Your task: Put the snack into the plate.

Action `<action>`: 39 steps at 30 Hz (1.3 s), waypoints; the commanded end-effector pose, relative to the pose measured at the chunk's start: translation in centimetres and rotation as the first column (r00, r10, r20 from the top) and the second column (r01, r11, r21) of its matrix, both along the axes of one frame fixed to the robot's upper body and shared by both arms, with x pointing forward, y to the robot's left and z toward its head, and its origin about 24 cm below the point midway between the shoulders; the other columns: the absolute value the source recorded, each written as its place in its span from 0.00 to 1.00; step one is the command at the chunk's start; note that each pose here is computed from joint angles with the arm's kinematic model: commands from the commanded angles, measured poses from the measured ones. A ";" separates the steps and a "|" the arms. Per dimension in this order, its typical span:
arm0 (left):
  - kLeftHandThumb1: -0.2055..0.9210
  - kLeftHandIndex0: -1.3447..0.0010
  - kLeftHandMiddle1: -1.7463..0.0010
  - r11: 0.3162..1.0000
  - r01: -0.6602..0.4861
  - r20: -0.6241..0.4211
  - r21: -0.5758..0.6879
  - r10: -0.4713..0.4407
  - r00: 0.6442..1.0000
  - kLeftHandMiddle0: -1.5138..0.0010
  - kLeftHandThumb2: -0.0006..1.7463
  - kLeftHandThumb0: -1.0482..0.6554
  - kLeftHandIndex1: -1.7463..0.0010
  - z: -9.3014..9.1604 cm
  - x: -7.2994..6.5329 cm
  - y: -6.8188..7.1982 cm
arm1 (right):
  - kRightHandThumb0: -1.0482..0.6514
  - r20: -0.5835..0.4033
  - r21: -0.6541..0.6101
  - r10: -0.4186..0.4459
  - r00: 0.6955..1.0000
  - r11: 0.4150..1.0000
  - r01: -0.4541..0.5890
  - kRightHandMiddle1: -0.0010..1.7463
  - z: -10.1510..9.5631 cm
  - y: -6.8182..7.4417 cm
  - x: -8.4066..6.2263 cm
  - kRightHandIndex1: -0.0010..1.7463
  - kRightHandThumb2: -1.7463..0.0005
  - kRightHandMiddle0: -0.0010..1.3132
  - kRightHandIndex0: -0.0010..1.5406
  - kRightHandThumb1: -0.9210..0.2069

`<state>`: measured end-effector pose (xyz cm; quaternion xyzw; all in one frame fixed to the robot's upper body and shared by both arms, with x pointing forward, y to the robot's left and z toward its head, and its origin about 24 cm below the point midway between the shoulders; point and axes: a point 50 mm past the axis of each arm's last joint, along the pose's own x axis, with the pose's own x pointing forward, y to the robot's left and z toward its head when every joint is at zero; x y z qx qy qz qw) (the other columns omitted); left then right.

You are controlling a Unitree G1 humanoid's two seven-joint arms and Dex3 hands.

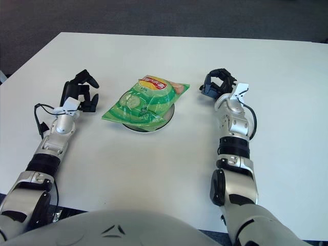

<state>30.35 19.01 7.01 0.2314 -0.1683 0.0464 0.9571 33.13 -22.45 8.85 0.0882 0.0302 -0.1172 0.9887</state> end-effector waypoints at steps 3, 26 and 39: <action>0.38 0.49 0.00 0.994 -0.020 -0.210 -0.105 -0.003 0.978 0.16 0.82 0.31 0.00 -4.9 -2.4 -0.8 | 0.62 -0.075 0.030 0.006 0.997 1.000 -0.004 1.00 -1.7 0.8 -1.1 0.94 0.12 0.42 0.53 0.73; 0.40 0.50 0.00 0.946 -0.045 -0.335 -0.320 -0.069 0.940 0.16 0.81 0.32 0.00 -4.7 -2.5 -1.0 | 0.37 0.075 -0.163 0.116 0.990 0.981 -0.103 1.00 -5.1 1.3 -3.2 1.00 0.27 0.43 0.84 0.50; 0.40 0.50 0.00 0.935 -0.049 -0.343 -0.352 -0.080 0.936 0.16 0.81 0.32 0.00 -4.4 -2.8 -1.3 | 0.35 0.063 -0.133 0.154 0.986 0.981 -0.145 1.00 -5.6 1.4 -3.0 1.00 0.30 0.42 0.84 0.46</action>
